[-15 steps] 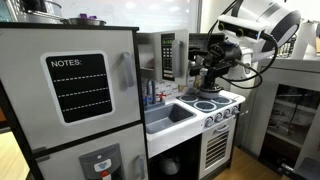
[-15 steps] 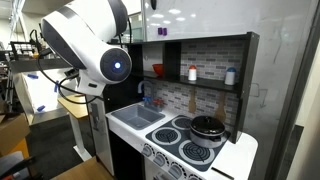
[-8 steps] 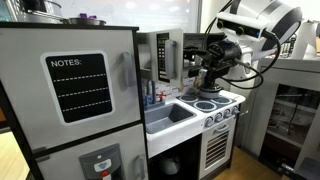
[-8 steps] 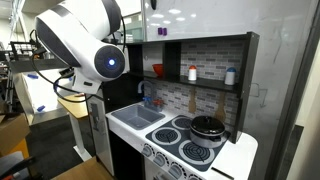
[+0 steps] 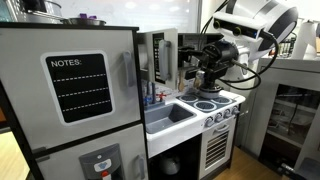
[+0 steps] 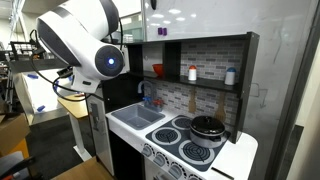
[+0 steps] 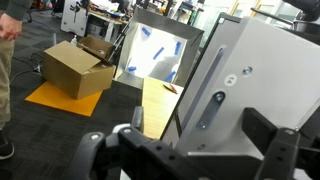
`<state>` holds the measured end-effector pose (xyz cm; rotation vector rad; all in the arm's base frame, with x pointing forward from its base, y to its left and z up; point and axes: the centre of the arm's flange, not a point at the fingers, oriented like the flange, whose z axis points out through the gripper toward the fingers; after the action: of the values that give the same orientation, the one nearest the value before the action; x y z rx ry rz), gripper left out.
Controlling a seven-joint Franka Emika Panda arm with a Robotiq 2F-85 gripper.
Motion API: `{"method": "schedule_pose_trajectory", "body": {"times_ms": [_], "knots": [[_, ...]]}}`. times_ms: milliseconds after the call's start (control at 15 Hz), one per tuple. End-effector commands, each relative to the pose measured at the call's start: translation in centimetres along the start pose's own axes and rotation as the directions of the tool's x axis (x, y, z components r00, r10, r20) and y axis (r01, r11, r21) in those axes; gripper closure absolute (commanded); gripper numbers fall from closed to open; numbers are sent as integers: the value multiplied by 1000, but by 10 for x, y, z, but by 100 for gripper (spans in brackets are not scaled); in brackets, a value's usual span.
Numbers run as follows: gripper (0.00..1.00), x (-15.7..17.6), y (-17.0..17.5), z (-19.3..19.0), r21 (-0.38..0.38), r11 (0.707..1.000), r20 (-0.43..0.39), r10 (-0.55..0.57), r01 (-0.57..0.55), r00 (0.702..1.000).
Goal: Open the microwave drawer.
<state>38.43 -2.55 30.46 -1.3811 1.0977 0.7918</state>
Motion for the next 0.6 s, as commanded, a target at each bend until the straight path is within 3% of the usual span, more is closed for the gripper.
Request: {"method": "schedule_pose_trajectory", "body": {"times_ms": [0, 533], "knots": [[0, -2, -2, 9, -14, 1000, -14, -24, 23, 1000], [0, 0, -2, 16, -40, 998, 1, -50, 50, 999]]}}
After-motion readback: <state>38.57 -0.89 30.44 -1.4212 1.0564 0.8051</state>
